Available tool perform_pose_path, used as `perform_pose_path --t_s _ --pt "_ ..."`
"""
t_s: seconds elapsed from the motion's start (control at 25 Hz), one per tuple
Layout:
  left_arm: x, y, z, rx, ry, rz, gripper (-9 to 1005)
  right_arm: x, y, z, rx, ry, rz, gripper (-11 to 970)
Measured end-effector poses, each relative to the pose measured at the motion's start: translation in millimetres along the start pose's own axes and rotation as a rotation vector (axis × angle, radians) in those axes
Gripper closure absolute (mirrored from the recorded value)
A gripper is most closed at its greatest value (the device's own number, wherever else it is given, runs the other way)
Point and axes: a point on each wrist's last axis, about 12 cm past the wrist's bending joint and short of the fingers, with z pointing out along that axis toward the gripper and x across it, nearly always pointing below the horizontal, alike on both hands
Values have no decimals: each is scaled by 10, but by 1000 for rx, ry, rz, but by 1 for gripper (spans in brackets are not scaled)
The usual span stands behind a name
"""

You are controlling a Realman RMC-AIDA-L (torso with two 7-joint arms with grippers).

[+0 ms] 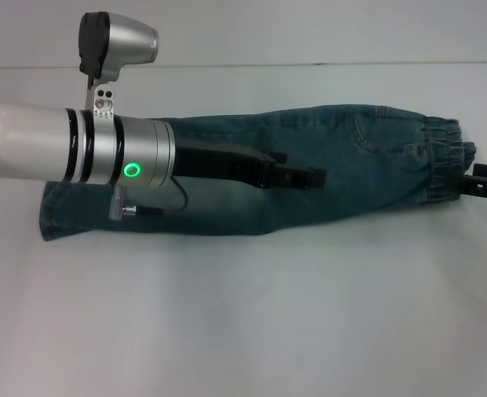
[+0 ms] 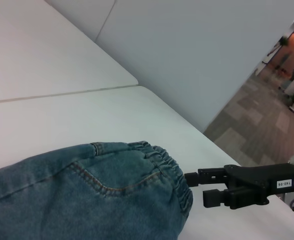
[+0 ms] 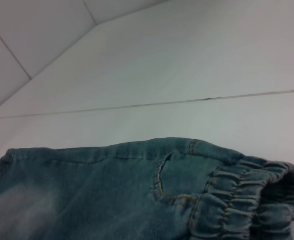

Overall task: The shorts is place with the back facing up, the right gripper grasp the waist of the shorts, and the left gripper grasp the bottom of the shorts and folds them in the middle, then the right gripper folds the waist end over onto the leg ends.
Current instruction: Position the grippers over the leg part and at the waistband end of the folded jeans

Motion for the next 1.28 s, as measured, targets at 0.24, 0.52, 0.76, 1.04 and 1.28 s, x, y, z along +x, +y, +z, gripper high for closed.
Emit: perform_pose_path --t_s 0.24,0.52,0.76,1.04,1.28 --pt "18 8 0 1 -2 -14 105 -27 32 49 -14 17 -21 78" --pt "34 31 -6 -14 -8 -24 106 -80 43 66 -21 20 -37 78" --pt "19 85 -46 -47 -38 -48 106 -63 33 56 -18 16 -19 78" --pt "-25 98 -73 -54 -55 -52 105 -37 19 22 -14 8 34 78" --pt "-41 100 -78 -55 -57 -47 105 -30 3 0 -8 2 73 78"
